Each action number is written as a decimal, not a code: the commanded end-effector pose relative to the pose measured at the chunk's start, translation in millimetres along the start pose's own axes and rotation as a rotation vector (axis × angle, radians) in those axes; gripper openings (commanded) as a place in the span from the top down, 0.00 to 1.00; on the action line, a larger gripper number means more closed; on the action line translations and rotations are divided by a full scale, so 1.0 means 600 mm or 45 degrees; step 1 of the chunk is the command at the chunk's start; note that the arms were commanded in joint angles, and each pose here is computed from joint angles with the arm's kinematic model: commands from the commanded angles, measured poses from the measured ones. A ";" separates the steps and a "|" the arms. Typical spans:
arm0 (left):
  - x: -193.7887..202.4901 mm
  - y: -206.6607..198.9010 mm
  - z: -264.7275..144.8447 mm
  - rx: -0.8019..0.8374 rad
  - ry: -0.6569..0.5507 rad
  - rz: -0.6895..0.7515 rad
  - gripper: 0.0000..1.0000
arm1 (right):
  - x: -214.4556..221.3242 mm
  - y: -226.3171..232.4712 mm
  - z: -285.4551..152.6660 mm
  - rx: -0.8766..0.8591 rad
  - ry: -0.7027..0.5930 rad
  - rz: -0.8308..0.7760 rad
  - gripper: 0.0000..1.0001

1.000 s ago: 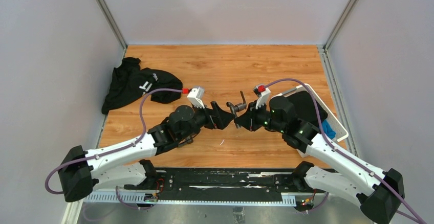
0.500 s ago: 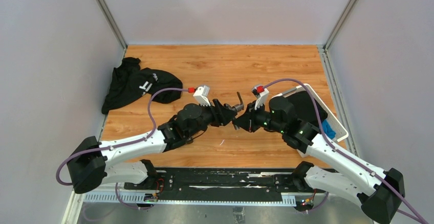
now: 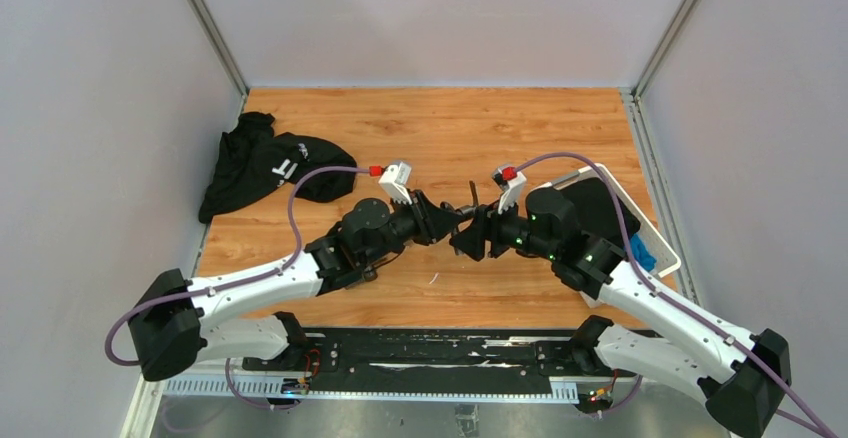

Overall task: Install the water faucets
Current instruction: Adjust the water faucet at the center of the board.

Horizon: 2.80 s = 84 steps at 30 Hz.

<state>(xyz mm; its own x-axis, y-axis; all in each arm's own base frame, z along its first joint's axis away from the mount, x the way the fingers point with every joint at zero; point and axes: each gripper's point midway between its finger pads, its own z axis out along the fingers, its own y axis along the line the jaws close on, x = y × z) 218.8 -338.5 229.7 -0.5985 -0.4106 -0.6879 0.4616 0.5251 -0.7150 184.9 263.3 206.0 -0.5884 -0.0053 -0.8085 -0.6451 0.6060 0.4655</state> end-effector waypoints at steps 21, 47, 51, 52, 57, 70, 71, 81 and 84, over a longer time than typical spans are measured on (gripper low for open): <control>0.036 -0.049 -0.172 0.562 0.889 0.681 1.00 | -0.068 0.109 -0.117 -0.604 0.167 -0.128 0.14; 0.042 -0.081 -0.192 0.742 1.005 0.681 1.00 | 0.064 0.189 -0.028 -0.793 0.589 -0.338 0.35; 0.042 -0.081 -0.193 0.749 1.001 0.689 1.00 | 0.065 0.183 -0.018 -0.762 0.562 -0.353 0.41; 0.043 -0.078 -0.193 0.735 1.002 0.691 1.00 | 0.064 0.180 -0.017 -0.742 0.551 -0.353 0.43; 0.043 -0.067 -0.190 0.685 0.993 0.704 1.00 | 0.049 0.183 -0.025 -0.728 0.466 -0.367 0.42; 0.038 -0.070 -0.197 0.699 0.936 0.715 1.00 | 0.027 0.188 -0.056 -0.731 0.318 -0.333 0.23; 0.037 -0.070 -0.199 0.701 0.930 0.715 1.00 | 0.022 0.187 -0.059 -0.721 0.296 -0.334 0.21; 0.013 -0.096 -0.193 0.774 0.812 0.675 1.00 | 0.026 0.171 -0.053 -0.658 0.256 -0.271 0.15; 0.013 -0.102 -0.195 0.801 0.810 0.663 1.00 | 0.026 0.179 -0.042 -0.698 0.228 -0.213 0.16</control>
<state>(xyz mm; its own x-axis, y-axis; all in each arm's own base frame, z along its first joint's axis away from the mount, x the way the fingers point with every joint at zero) 113.3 -283.0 261.4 -0.4023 0.3855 -0.8304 0.9047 0.0284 -0.4251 87.8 299.9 253.5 -0.4543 -0.2820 -0.8451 -0.8888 0.0793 0.4513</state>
